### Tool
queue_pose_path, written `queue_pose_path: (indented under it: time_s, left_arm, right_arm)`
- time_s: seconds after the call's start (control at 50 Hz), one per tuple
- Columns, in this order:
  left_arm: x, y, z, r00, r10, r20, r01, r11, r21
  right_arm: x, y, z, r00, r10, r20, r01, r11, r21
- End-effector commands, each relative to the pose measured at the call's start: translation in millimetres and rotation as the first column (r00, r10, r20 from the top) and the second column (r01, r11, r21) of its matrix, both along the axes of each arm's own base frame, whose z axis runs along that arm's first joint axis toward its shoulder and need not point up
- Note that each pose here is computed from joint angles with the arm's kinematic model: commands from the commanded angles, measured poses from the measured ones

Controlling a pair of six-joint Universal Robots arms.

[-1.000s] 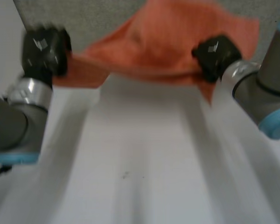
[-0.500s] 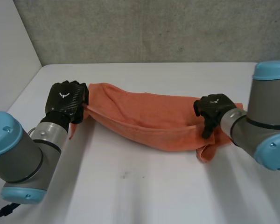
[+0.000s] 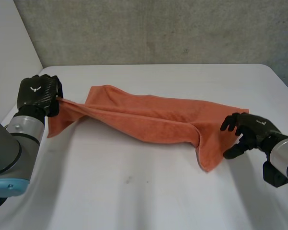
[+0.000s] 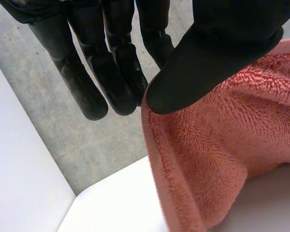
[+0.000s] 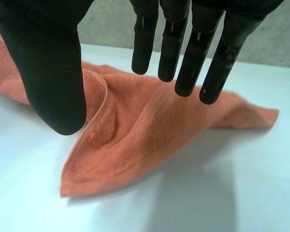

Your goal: Fold the laundry

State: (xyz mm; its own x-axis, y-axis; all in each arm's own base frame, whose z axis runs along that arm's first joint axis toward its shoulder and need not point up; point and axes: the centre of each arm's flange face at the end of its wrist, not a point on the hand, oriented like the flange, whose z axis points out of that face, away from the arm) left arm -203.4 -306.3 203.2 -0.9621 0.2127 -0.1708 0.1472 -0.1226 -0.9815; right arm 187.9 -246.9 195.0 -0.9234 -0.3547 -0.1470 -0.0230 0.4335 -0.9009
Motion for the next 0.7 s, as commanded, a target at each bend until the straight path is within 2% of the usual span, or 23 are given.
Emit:
queue_pose_path:
  time_s: [0.02, 0.14, 0.26, 0.7]
  left_arm:
    - [1.0, 0.0, -0.9, 1.000, 0.001, -0.019, -0.001, 1.000, 0.009]
    - [1.1, 1.1, -2.6, 1.000, -0.001, -0.019, 0.001, 1.000, 0.015]
    - [1.6, 0.8, -2.6, 1.000, 0.001, -0.019, -0.001, 1.000, 0.015]
    - [-2.1, 3.8, -4.5, 1.000, -0.011, -0.018, 0.012, 1.000, 0.021]
  right_arm:
    - [3.9, -3.4, -22.8, 1.000, 0.013, 0.010, -0.014, 0.998, 0.068]
    - [6.8, -8.5, -30.7, 1.000, 0.004, 0.030, -0.007, 0.996, 0.091]
    - [24.5, -8.1, -43.3, 0.998, 0.051, 0.030, -0.054, 0.993, 0.105]
    - [59.0, -18.3, -63.8, 0.997, 0.019, -0.074, -0.013, 0.997, 0.076]
